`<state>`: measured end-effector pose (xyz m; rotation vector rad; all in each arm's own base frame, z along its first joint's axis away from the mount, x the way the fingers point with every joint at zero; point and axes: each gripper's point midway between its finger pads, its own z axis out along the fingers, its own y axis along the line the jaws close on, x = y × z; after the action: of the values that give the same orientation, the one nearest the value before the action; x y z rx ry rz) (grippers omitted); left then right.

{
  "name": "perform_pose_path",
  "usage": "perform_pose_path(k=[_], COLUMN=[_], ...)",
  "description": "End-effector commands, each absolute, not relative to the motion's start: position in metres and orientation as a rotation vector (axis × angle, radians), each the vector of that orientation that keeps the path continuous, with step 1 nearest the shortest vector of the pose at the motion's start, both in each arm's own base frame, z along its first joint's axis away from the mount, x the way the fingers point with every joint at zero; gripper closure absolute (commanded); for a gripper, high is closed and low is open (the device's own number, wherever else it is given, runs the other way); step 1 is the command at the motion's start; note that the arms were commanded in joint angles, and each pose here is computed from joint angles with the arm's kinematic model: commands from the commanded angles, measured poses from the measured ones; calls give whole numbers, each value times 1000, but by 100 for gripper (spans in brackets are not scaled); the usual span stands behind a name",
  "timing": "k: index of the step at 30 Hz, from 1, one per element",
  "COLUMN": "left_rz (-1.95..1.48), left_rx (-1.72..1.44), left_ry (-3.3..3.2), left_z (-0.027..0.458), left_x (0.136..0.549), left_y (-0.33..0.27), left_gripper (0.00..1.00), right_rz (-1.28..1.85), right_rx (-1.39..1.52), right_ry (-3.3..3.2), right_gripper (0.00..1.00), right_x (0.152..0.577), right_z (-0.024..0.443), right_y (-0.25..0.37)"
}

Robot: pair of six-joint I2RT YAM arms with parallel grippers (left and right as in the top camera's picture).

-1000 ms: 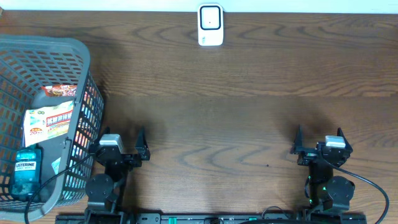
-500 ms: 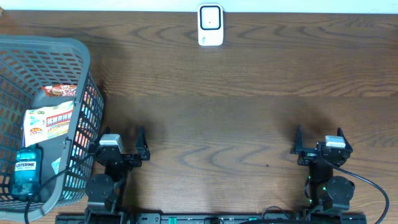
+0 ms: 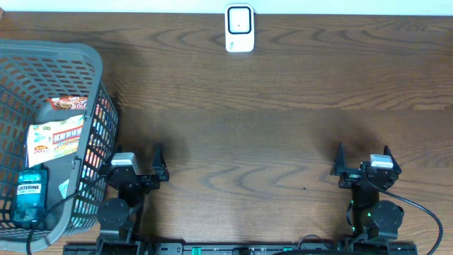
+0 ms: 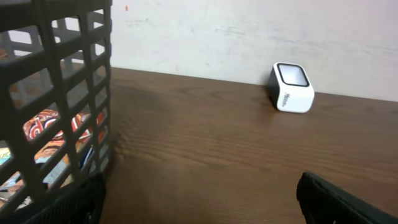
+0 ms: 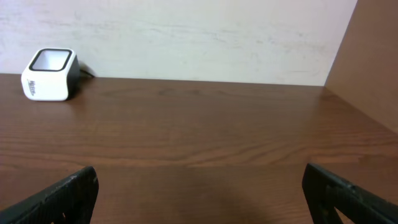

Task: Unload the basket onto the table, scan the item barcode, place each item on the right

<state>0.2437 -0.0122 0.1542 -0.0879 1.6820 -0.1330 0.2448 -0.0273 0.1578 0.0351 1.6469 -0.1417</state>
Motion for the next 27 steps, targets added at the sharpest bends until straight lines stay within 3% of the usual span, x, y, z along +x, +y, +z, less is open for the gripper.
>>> perform_pose_path(k=[1,7,13,27], left_rz=[-90,-113,-246,-287], left_rx=[-113,-102,238,250], left_ry=[1718,1712,1652,1564], left_z=[138,141,163,245], left_x=[244,244,234,223], left_y=[-6,-9,-58,-63], left_gripper=[2,2,2,2], right_rz=[-149,-149,-149,-149], right_rx=[22,23,23,23], right_ry=[1648,1648,1648,1648], right_gripper=[1,1,1,1], right_x=[245,245,245,245], right_z=[156,156,156,156], right_y=[-27,-27,-27,-27])
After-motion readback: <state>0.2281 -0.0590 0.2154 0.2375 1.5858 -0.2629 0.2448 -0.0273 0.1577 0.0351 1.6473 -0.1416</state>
